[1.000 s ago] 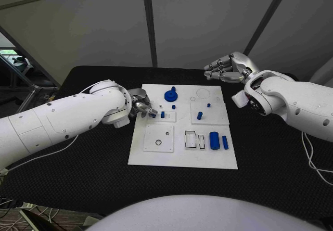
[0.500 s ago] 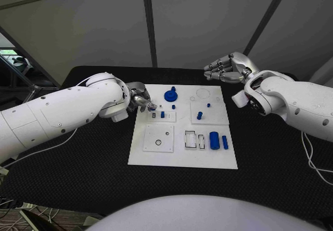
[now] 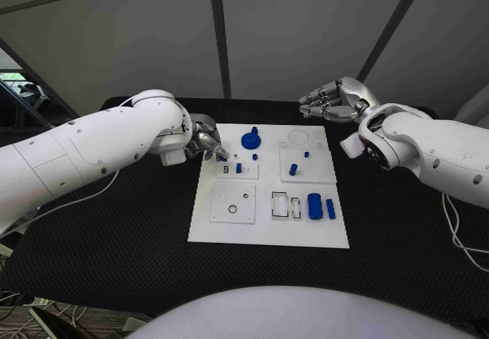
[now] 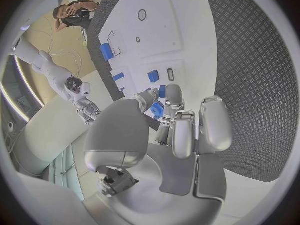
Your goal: Assemble the parts on the task board
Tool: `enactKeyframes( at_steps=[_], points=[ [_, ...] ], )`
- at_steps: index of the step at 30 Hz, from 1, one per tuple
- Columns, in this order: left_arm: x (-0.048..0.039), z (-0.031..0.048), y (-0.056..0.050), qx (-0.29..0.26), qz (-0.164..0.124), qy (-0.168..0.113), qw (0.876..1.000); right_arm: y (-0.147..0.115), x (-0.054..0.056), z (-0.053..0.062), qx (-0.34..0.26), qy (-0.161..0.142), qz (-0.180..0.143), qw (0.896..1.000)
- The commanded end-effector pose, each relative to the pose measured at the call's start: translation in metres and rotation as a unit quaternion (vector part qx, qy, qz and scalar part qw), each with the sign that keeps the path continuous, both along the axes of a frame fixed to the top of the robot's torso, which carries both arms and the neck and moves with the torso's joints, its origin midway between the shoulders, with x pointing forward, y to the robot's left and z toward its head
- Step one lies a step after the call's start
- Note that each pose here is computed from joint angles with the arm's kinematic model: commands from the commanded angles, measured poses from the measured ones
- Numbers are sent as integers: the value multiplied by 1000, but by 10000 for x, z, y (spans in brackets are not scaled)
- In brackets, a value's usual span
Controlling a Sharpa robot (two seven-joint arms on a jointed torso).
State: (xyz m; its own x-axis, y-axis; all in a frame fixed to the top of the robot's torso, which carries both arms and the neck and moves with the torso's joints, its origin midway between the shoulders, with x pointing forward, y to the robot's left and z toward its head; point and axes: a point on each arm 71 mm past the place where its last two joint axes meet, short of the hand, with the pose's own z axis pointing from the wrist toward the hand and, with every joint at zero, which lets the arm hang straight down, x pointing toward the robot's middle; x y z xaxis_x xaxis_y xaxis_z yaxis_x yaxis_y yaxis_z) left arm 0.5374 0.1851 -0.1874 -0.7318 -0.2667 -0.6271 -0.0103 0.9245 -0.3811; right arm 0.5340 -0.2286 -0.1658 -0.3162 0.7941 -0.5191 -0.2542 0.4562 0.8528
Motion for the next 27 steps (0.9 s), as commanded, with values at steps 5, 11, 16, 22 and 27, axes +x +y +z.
enactKeyframes(
  at_steps=[5, 11, 16, 22, 27],
  points=[
    [71, -9, -16, 9, -27, 67, 997, 19, 2, 11, -1, -2, 5, 1000],
    [101, -50, -54, 18, -31, 79, 996, 35, 3, 10, 0, -1, 6, 1000],
    [98, -93, -92, 26, -37, 87, 995, 39, 4, 10, 0, -1, 6, 1000],
    [91, -141, -129, 39, -42, 90, 994, 42, 3, 10, 0, -2, 7, 1000],
    [106, -157, -150, 50, -37, 77, 995, 45, 2, 11, 0, -2, 7, 1000]
  ],
)
